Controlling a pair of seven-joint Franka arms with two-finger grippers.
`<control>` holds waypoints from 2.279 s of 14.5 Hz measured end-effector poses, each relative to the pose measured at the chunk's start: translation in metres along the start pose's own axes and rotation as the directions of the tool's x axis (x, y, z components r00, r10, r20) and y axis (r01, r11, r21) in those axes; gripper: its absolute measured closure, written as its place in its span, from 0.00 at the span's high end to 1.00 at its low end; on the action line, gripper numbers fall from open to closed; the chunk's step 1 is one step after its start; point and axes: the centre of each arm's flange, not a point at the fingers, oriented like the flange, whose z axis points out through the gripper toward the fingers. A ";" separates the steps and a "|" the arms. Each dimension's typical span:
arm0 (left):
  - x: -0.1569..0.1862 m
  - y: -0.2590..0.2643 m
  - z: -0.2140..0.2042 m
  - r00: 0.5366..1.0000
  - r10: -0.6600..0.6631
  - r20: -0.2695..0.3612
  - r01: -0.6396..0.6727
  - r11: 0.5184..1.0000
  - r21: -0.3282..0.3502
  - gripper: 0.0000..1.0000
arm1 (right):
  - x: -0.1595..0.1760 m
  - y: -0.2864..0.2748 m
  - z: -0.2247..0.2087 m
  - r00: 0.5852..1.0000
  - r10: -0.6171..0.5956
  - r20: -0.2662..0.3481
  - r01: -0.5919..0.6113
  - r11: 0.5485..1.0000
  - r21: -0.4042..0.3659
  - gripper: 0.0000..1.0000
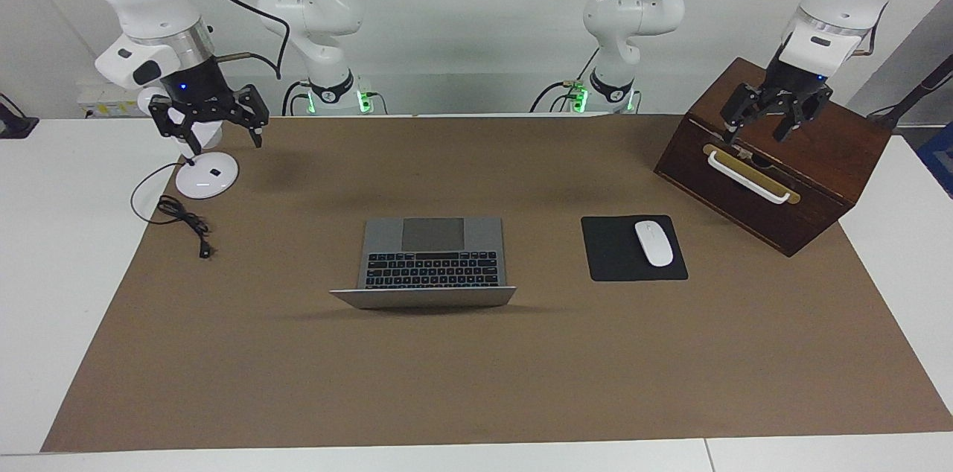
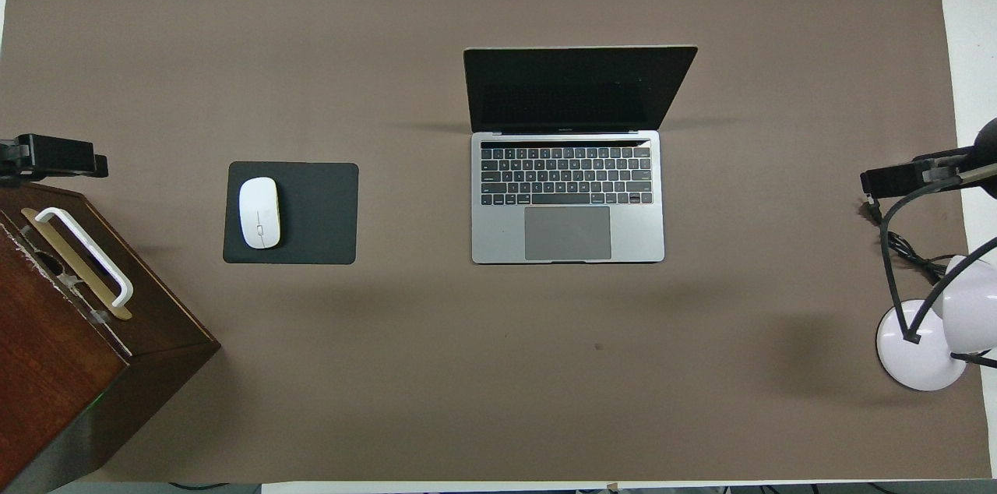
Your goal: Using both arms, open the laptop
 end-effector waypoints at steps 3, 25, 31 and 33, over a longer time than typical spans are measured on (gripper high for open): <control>0.001 0.000 0.004 1.000 -0.001 0.007 0.001 1.000 0.000 1.00 | 0.009 -0.002 -0.021 1.000 -0.013 0.008 0.013 1.000 -0.004 1.00; -0.005 -0.001 0.002 0.998 -0.005 0.065 0.004 1.000 0.006 1.00 | 0.016 0.004 -0.021 0.989 0.150 0.009 -0.150 0.987 -0.053 1.00; -0.005 -0.003 -0.001 0.998 -0.001 0.063 -0.001 0.999 0.035 1.00 | 0.016 0.003 -0.021 0.982 0.188 0.007 -0.188 0.981 -0.047 1.00; -0.005 -0.003 -0.002 0.998 -0.001 0.062 -0.002 0.999 0.038 1.00 | 0.016 0.003 -0.021 0.982 0.189 0.007 -0.188 0.981 -0.047 1.00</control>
